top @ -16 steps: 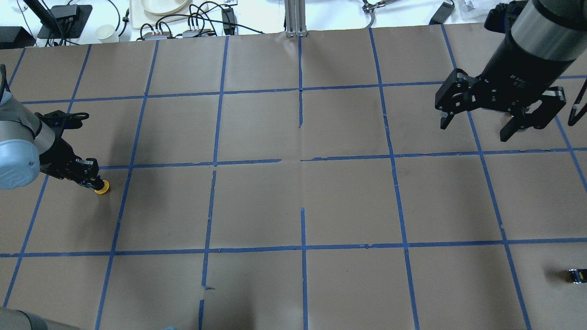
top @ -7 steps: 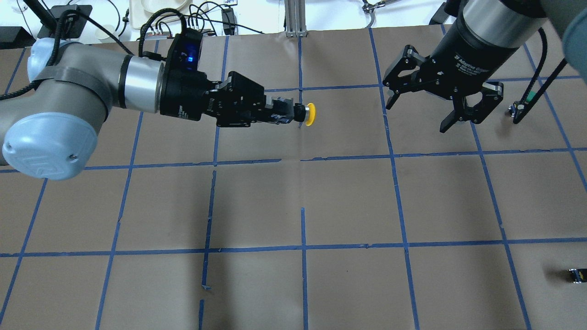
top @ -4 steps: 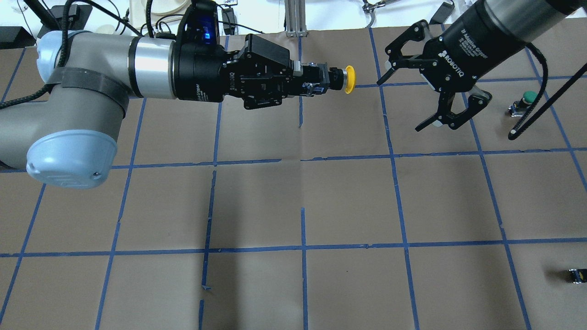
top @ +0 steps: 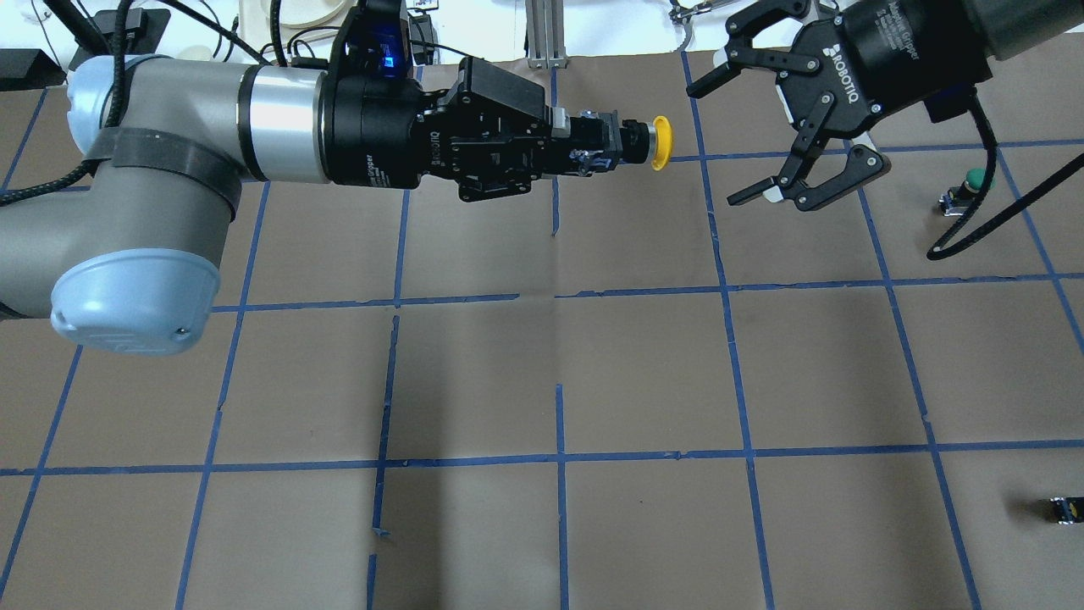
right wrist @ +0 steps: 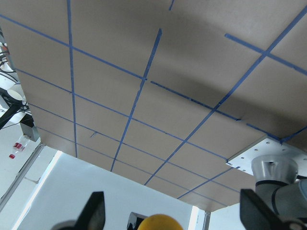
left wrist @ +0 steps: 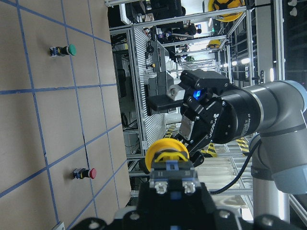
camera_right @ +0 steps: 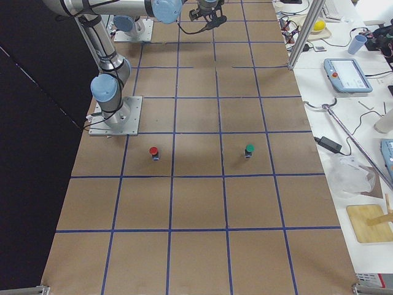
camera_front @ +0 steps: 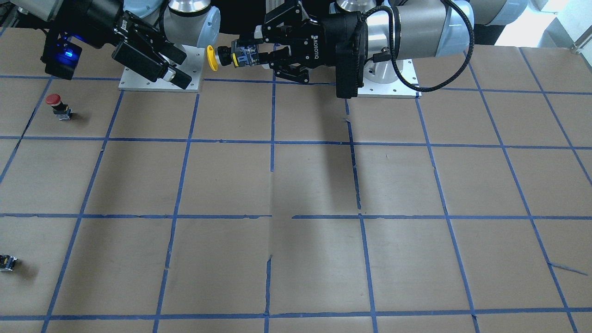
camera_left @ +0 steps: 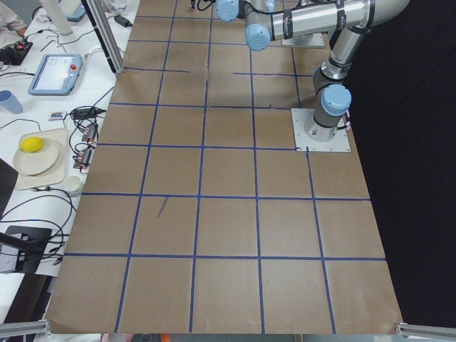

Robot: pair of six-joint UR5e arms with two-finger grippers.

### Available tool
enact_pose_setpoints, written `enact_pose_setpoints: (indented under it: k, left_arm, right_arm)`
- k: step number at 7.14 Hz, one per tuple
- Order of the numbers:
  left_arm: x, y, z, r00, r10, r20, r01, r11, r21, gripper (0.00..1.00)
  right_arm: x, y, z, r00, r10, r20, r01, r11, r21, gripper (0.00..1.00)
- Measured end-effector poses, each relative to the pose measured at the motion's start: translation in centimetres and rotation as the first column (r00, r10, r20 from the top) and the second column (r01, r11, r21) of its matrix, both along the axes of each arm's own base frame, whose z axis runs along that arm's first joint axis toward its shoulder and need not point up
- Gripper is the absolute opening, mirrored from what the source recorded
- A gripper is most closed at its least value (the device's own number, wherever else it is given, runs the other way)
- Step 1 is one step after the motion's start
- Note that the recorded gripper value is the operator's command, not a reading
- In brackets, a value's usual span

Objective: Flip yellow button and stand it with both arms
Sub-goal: 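Grasp the yellow button's cap with the right gripper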

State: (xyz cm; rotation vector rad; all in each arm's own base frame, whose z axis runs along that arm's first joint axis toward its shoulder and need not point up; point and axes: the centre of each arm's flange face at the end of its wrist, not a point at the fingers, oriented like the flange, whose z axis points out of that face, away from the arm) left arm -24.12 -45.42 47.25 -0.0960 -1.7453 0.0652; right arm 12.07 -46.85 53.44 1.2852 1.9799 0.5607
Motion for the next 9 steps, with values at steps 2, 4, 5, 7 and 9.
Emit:
enact_pose_setpoints:
  k: [2,4,5,7,9]
  left_arm:
    - [0.0,0.0,0.1,1.0,-0.001,0.001,0.001,1.0,-0.003,0.02]
    - [-0.1,0.0,0.3,1.0,-0.002,0.001,0.002,1.0,-0.008,0.02]
    - [-0.1,0.2,0.5,1.0,-0.003,0.001,0.003,1.0,-0.014,0.02]
    - [-0.5,0.2,0.8,1.0,-0.012,-0.001,0.012,0.998,-0.065,0.02]
    - [-0.8,0.3,1.1,1.0,-0.019,-0.003,0.018,0.995,-0.1,0.02]
  right_arm:
    - [0.6,0.2,0.1,0.998,-0.025,0.053,0.023,0.999,0.026,0.99]
    - [1.1,-0.1,0.0,0.992,-0.053,0.11,0.047,0.997,0.055,0.94]
    - [1.3,-0.3,0.0,0.988,-0.063,0.141,0.055,0.997,0.061,0.89]
    - [1.5,-0.4,-0.1,0.982,-0.072,0.176,0.061,0.996,0.068,0.81]
    - [1.6,-0.1,-0.6,0.98,-0.076,0.182,0.062,0.995,0.08,0.72]
